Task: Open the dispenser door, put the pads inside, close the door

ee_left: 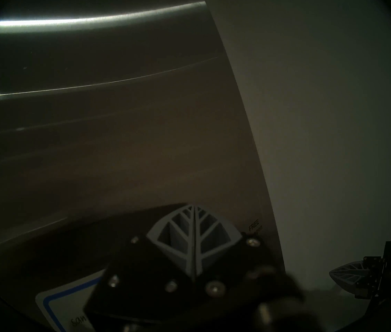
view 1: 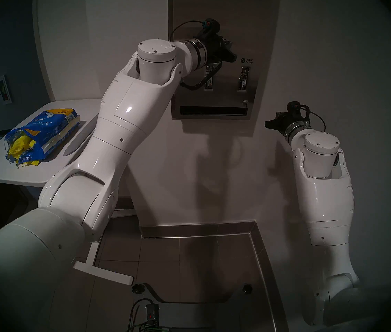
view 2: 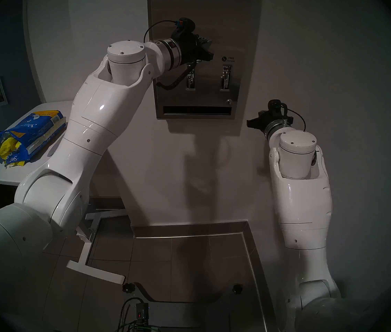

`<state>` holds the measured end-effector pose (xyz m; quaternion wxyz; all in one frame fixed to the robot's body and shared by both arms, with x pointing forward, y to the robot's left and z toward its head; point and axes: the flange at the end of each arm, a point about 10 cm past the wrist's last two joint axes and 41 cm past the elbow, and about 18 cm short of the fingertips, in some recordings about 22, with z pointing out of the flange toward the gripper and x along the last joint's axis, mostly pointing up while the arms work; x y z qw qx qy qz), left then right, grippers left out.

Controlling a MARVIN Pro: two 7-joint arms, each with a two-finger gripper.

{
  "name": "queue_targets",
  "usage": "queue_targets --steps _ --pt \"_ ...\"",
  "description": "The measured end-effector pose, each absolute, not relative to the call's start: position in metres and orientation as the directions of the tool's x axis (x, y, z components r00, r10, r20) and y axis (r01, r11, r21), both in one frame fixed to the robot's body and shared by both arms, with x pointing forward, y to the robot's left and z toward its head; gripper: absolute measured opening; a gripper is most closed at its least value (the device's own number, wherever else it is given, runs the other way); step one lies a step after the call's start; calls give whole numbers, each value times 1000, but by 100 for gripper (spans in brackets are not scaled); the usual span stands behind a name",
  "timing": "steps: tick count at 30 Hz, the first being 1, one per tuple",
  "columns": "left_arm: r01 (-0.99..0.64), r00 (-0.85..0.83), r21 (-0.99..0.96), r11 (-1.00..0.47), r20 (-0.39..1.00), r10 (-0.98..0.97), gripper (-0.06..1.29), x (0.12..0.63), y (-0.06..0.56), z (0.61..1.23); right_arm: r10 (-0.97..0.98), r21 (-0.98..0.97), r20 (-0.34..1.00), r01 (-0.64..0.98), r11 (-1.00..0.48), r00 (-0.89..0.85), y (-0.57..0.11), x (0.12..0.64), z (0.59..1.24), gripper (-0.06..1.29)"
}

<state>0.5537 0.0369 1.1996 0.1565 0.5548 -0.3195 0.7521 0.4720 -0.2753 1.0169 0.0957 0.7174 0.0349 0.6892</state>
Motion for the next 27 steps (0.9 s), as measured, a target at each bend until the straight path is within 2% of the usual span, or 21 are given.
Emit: queue_targets --steps 27 --pt "-588 -303 -275 -760 947 -108 -2 554 29 1217 182 185 982 -82 -979 47 -275 472 1017 15"
